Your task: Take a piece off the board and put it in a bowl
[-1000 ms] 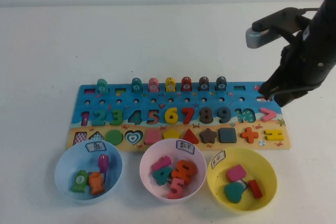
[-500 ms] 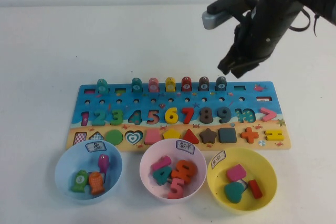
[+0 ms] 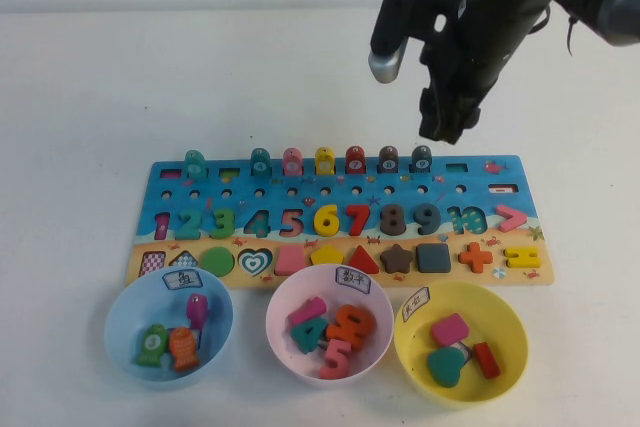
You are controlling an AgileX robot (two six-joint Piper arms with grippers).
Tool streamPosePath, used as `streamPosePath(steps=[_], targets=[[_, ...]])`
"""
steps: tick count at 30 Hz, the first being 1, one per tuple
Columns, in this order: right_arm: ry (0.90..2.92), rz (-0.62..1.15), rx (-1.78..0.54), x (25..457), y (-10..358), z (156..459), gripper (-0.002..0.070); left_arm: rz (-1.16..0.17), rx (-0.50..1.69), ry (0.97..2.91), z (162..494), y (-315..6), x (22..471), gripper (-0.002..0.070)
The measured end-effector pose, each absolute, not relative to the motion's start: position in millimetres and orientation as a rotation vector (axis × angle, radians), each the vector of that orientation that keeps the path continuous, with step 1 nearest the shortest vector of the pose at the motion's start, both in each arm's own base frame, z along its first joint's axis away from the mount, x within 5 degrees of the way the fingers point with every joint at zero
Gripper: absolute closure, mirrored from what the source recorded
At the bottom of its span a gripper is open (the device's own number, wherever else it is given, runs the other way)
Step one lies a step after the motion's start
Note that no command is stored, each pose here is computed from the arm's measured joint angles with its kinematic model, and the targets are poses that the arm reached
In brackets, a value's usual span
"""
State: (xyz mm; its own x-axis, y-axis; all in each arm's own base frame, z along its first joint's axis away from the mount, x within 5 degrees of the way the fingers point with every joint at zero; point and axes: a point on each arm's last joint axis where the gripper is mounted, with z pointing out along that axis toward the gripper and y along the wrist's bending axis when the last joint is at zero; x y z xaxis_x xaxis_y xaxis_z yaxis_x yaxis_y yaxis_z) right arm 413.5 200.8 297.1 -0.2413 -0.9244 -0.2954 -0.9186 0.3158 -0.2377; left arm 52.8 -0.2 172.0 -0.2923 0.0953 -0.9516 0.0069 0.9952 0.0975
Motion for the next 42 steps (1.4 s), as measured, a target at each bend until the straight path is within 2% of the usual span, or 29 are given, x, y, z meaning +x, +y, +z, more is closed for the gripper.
streamPosePath(steps=[8, 12, 15, 36, 42], targets=[[2.208, -0.022, -1.743, 422, 205, 269, 0.0337, 0.086, 0.074, 1.866, 172, 0, 53, 0.0679], [2.228, 0.041, -1.724, 424, 206, 262, 0.0336, 0.086, 0.074, 1.866, 172, 0, 53, 0.0680], [2.237, 0.092, -1.692, 426, 204, 263, 0.0336, 0.086, 0.074, 1.866, 172, 0, 53, 0.0680], [2.210, 0.114, -1.675, 428, 203, 264, 0.0336, 0.086, 0.074, 1.866, 172, 0, 53, 0.0679], [2.022, 0.146, -1.857, 426, 208, 265, 0.0336, 0.086, 0.074, 1.866, 172, 0, 53, 0.0679]])
